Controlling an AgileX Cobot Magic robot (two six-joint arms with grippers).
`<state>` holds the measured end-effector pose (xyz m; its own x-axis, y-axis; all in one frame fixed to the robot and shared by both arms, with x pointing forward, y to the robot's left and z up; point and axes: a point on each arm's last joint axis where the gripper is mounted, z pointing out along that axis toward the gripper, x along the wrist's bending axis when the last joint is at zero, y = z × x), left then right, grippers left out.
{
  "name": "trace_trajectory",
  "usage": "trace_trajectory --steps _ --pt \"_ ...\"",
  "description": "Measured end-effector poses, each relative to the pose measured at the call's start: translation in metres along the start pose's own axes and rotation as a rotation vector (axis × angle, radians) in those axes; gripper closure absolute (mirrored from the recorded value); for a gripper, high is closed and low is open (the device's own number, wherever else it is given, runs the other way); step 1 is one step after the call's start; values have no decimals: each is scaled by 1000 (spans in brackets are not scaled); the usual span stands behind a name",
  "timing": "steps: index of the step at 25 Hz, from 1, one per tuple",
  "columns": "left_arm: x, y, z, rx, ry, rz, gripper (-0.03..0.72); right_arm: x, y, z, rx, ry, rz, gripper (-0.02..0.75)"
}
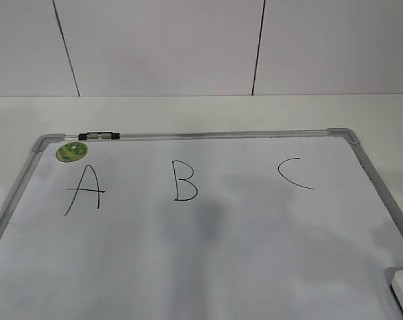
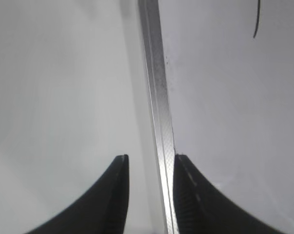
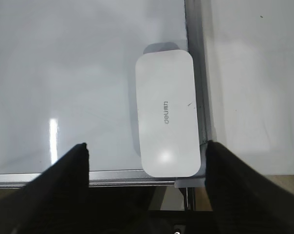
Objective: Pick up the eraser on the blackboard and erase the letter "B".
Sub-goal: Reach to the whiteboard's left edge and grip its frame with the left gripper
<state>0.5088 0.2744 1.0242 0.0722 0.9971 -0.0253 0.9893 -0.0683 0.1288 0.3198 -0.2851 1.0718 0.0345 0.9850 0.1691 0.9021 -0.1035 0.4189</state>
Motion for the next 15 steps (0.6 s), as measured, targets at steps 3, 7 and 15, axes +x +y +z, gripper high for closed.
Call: trace_trajectory --steps 3,7,15 --pt "0 14 21 -15 1 -2 450 0 0 0 0 1 0 166" --pt "1 26 42 -37 2 -3 450 0 0 0 0 1 0 166" --pt "1 37 71 -25 3 -5 450 0 0 0 0 1 0 166"
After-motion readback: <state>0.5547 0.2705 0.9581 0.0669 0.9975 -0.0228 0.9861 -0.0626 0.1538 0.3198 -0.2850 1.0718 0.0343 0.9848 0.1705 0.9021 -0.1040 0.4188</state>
